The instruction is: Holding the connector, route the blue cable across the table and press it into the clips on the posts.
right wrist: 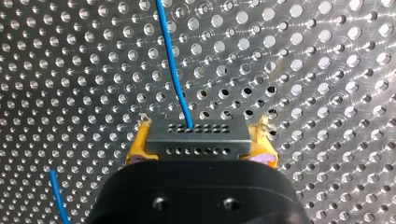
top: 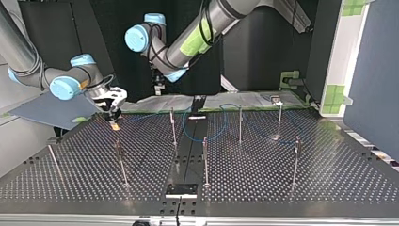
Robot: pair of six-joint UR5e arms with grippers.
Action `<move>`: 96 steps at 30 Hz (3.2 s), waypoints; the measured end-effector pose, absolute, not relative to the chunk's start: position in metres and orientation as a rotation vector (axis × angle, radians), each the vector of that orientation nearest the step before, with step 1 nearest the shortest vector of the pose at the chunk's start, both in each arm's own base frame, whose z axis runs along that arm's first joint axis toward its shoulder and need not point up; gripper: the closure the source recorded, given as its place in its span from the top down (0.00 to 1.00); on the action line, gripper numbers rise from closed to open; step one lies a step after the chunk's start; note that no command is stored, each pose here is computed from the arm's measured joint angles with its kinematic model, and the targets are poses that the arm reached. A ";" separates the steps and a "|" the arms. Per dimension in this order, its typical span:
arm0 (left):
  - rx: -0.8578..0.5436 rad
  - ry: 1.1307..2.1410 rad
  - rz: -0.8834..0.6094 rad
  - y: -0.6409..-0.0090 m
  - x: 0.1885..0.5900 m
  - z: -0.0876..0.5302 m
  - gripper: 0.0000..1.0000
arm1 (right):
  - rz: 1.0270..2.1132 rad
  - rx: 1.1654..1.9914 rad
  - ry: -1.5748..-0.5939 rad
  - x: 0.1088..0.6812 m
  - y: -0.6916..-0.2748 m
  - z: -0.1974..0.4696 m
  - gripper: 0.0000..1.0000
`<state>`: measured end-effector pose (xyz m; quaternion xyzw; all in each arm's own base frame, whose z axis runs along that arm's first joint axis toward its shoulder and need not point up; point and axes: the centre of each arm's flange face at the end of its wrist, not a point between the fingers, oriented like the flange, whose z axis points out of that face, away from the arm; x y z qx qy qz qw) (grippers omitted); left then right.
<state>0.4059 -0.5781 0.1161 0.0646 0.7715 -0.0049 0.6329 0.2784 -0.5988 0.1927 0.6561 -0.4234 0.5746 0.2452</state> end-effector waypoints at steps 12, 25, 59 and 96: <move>0.112 1.747 0.015 -0.597 0.419 0.093 1.00 | 1.568 1.789 -1.159 0.278 -0.600 0.192 0.00; -0.022 1.635 -0.033 -0.620 0.443 0.136 1.00 | 1.569 1.789 -1.160 0.278 -0.600 0.191 0.00; -0.160 1.555 -0.056 -0.630 0.532 0.142 1.00 | 1.580 1.801 -1.153 0.279 -0.599 0.191 0.00; -0.166 1.571 -0.040 -0.637 0.522 0.162 0.00 | 1.577 1.800 -1.154 0.277 -0.600 0.195 0.00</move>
